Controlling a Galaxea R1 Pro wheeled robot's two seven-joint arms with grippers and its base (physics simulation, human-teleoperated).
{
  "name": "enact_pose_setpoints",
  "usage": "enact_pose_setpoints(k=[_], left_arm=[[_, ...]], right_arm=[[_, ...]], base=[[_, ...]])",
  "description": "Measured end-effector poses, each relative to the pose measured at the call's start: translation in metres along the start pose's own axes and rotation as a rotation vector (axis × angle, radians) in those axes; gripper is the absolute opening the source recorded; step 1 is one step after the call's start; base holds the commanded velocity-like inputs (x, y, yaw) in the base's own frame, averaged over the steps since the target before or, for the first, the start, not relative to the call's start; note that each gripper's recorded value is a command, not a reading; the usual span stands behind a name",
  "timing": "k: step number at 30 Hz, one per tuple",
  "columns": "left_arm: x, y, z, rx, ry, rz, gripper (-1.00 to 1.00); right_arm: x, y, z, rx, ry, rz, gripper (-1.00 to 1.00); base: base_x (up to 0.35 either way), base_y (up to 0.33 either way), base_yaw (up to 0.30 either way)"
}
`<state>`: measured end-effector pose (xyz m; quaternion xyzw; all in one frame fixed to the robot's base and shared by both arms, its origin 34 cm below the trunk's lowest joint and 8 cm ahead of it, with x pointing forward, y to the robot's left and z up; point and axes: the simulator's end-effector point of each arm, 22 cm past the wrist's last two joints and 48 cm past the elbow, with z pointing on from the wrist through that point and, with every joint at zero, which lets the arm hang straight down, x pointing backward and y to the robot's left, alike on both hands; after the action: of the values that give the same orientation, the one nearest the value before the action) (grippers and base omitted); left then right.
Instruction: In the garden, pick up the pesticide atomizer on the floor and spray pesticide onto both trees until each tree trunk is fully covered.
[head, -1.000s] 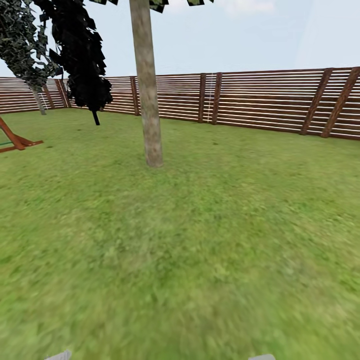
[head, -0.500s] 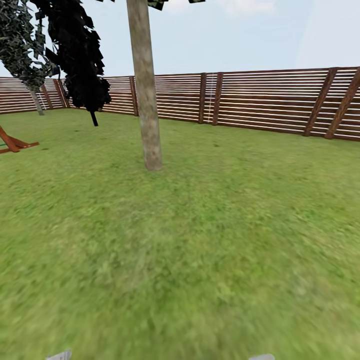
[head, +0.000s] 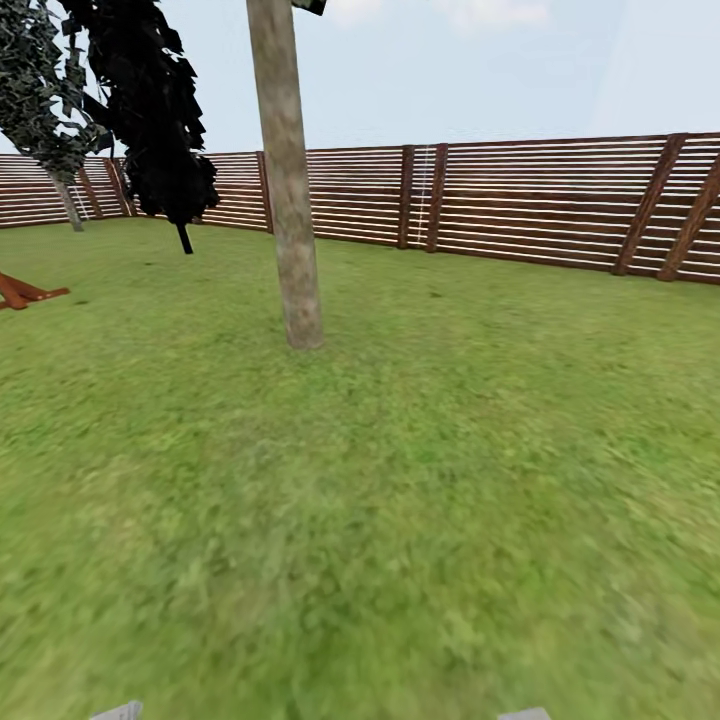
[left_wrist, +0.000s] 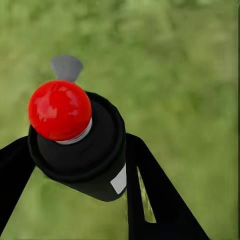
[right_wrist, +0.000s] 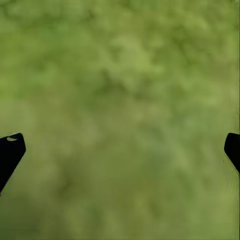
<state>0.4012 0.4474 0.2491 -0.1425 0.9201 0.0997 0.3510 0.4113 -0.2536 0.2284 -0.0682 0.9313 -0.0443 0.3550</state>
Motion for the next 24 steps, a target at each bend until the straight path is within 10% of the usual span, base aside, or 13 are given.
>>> enact_pose_setpoints(k=[24], left_arm=[[0.0032, -0.0003, -0.0012, 0.002, 0.005, 0.001, -1.00]], right_arm=[[0.0000, 0.0000, 0.0000, 0.000, 0.000, 0.000, 1.00]], base=[[0.338, 0.000, 0.000]])
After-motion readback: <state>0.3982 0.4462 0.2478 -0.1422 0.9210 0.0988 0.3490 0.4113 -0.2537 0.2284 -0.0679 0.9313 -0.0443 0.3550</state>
